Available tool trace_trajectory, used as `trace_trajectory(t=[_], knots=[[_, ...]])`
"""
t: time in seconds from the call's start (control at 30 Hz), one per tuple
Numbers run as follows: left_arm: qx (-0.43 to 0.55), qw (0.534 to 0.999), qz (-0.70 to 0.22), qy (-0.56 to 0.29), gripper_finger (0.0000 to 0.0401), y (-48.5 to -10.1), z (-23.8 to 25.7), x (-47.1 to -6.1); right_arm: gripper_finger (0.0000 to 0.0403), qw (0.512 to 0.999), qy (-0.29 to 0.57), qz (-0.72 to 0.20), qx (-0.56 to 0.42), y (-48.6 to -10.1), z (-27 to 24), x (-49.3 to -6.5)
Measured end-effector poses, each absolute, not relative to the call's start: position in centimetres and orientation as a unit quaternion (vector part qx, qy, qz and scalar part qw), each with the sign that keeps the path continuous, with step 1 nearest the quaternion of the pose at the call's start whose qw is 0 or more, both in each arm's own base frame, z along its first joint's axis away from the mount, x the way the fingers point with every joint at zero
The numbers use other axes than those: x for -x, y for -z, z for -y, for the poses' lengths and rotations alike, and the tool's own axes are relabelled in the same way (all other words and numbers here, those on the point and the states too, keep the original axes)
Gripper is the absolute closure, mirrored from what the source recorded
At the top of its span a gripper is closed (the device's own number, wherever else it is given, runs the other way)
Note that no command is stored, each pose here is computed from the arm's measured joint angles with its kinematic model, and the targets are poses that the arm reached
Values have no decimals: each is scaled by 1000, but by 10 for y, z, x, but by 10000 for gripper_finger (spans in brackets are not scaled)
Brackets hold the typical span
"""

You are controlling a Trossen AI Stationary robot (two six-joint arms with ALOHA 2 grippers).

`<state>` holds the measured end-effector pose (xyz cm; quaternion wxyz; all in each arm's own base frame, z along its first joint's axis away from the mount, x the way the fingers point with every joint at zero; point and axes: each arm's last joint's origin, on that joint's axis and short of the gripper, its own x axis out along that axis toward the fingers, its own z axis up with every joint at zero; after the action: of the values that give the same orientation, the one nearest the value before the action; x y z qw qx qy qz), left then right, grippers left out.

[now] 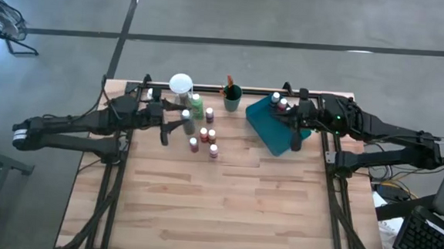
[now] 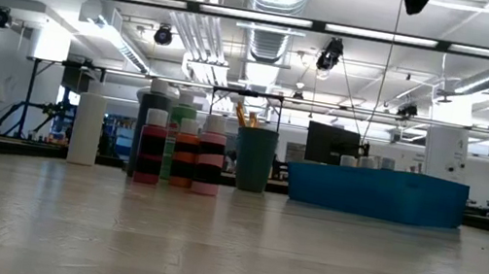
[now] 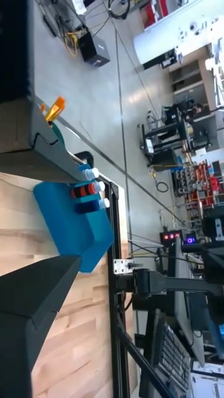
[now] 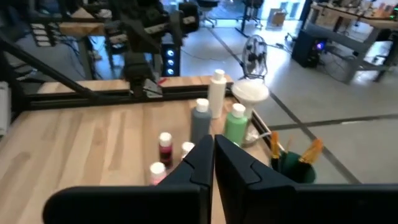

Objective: Pick & Place Paint Supplies
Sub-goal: Put the red paint bottle into the blue bin

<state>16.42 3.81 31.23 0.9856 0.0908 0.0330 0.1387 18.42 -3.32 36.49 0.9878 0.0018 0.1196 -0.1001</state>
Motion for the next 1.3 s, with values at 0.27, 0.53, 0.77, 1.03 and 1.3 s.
trace_trajectory(t=[0.27, 0.53, 0.77, 1.03, 1.3], knots=[[-91, 980, -55, -167, 195, -310, -38, -157, 394, 991, 87, -103, 1, -367, 27, -178], [-93, 957, -71, -265, 195, -309, -43, -151, 394, 986, 125, -110, 15, -365, 30, -179], [-89, 948, -73, -296, 195, -312, -42, -141, 394, 985, 123, -114, 27, -365, 30, -180], [-25, 933, -177, -312, 195, -319, -42, -134, 394, 985, 122, -117, 40, -364, 30, -180], [-2, 931, -302, -205, 195, -319, -38, -148, 394, 985, 122, -117, 38, -364, 30, -180]])
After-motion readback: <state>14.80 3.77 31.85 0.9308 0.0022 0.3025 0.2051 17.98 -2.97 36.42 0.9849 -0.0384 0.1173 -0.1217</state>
